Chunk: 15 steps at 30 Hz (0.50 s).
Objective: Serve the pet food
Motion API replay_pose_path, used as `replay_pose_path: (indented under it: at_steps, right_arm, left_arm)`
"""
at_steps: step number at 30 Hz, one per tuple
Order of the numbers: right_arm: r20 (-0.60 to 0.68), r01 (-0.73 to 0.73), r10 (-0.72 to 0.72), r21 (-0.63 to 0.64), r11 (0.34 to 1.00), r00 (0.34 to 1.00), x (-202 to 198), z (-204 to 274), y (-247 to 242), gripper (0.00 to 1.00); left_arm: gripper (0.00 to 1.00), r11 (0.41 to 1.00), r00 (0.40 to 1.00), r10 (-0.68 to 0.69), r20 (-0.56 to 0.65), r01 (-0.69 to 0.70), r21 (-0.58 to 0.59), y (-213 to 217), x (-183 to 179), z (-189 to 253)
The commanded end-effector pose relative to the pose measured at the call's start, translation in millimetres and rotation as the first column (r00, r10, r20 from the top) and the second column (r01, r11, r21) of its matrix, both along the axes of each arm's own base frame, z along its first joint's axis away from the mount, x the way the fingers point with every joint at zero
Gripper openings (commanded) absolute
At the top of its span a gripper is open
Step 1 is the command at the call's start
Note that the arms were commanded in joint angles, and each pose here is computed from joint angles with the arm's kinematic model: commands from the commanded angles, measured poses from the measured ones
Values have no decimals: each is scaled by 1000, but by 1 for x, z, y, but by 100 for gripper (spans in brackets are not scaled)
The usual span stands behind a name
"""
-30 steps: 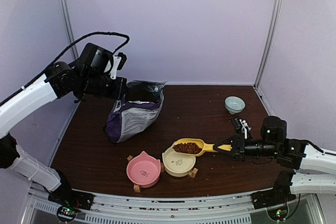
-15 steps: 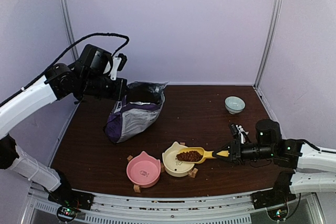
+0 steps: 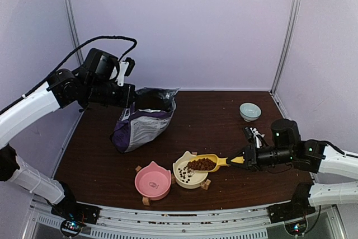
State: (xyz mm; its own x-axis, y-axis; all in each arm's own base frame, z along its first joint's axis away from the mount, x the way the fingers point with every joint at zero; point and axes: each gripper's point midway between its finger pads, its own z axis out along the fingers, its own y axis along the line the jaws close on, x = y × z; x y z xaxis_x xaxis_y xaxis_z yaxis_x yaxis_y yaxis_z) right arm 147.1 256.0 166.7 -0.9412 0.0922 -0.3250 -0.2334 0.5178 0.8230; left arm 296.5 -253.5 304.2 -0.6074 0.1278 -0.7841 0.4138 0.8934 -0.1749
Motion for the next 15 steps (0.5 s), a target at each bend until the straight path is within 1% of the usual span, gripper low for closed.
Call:
replay_pose_path:
  at_steps: [1,15]
  right_arm:
    - [48,-3,3,-8,1000,999,4,15,1,12]
    - [63,-5,8,-52,999,998,5,19,-2,13]
  left_arm:
    - [0,999,1000,10,30,-9,-34,5,0,11]
    - [0,999,999,14,29,-13,-36,10,-2,11]
